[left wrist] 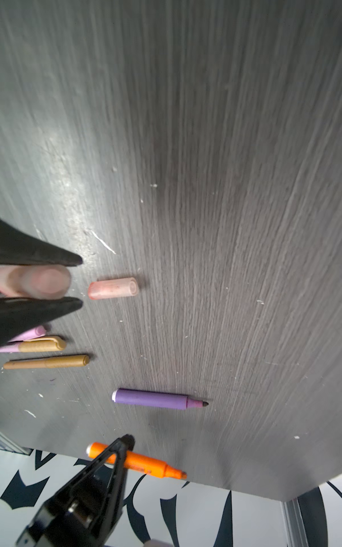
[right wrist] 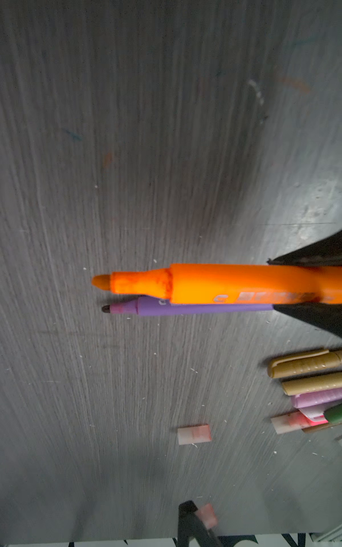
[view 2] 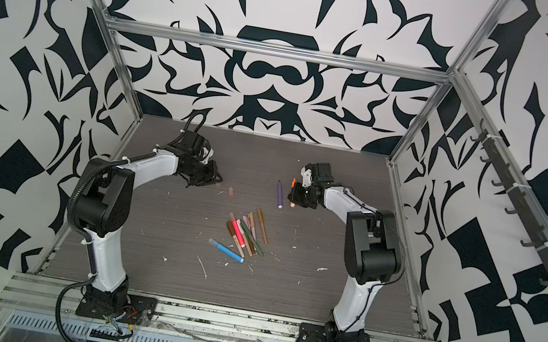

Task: Open the pen caps
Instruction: 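Carry the uncapped orange highlighter beside the purple highlighter and release it with the right gripper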

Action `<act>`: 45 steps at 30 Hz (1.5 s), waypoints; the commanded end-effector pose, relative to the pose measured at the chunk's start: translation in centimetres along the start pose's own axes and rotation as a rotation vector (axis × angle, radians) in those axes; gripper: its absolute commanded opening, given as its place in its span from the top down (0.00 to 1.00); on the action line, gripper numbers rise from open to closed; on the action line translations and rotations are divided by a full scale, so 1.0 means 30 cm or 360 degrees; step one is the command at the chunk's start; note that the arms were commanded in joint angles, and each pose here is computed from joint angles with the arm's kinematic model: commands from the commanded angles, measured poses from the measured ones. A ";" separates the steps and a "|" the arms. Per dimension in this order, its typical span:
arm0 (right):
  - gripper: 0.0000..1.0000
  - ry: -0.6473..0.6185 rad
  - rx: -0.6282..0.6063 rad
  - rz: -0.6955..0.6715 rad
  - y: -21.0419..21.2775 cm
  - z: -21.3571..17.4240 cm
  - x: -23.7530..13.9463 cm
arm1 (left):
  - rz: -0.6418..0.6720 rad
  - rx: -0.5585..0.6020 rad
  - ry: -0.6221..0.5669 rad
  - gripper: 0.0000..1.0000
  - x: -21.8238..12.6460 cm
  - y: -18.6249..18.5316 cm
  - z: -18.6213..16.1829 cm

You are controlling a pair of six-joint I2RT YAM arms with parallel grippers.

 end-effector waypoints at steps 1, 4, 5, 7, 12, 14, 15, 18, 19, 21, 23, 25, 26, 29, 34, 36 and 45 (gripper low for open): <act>0.98 -0.0006 -0.0069 0.0140 0.039 0.055 0.006 | -0.0019 -0.0035 0.0085 1.00 0.035 0.018 -0.016; 0.97 0.0007 -0.0059 0.0155 0.035 0.057 0.025 | -0.0049 -0.0070 0.0108 1.00 0.058 0.022 -0.022; 0.96 0.0010 -0.0053 0.0158 0.034 0.055 0.029 | -0.0059 -0.0079 0.0115 1.00 0.064 0.024 -0.025; 0.96 0.0012 -0.0049 0.0171 0.036 0.054 0.032 | -0.0062 -0.0089 0.0119 1.00 0.070 0.028 -0.029; 0.90 0.0025 -0.0043 0.0185 0.034 0.051 0.043 | -0.0062 -0.0099 0.0125 1.00 0.076 0.034 -0.036; 0.88 0.0029 -0.0037 0.0187 0.030 0.051 0.053 | -0.0059 -0.0103 0.0125 1.00 0.079 0.038 -0.037; 0.87 0.0034 -0.0033 0.0183 0.027 0.051 0.058 | -0.0061 -0.0108 0.0129 1.00 0.079 0.039 -0.039; 0.87 0.0041 -0.0016 0.0163 0.013 0.057 0.074 | -0.0064 -0.0114 0.0133 1.00 0.081 0.040 -0.044; 0.87 0.0041 -0.0013 0.0162 0.012 0.061 0.079 | -0.0067 -0.0115 0.0134 1.00 0.080 0.039 -0.045; 0.86 0.0050 -0.0004 0.0157 0.007 0.060 0.088 | -0.0062 -0.0115 0.0134 1.00 0.081 0.043 -0.048; 0.84 0.0053 0.0006 0.0150 0.000 0.060 0.093 | -0.0064 -0.0115 0.0134 1.00 0.078 0.042 -0.049; 0.78 0.0055 0.0007 0.0142 -0.002 0.060 0.094 | -0.0061 -0.0119 0.0133 1.00 0.079 0.045 -0.049; 0.75 0.0052 0.0008 0.0137 -0.005 0.061 0.093 | -0.0061 -0.0120 0.0139 1.00 0.082 0.046 -0.052; 0.69 0.0046 0.0011 0.0129 -0.008 0.062 0.089 | -0.0060 -0.0125 0.0147 1.00 0.089 0.049 -0.055; 0.65 0.0047 0.0013 0.0146 0.000 0.065 0.084 | -0.0061 -0.0124 0.0153 1.00 0.092 0.048 -0.059; 0.65 0.0042 0.0017 0.0153 0.003 0.067 0.075 | -0.0059 -0.0126 0.0156 1.00 0.093 0.050 -0.061; 0.56 0.0044 0.0069 0.0272 0.032 0.072 0.067 | -0.0061 -0.0140 0.0188 1.00 0.121 0.050 -0.069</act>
Point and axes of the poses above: each gripper's point midway between its finger pads, its own x axis out along the fingers, its own y axis along the line the jaws close on, z = x × y, the point moved 5 cm from there along -x, back along the fingers, and after that the axes turned 2 degrees about -x, right-handed, at the moved point
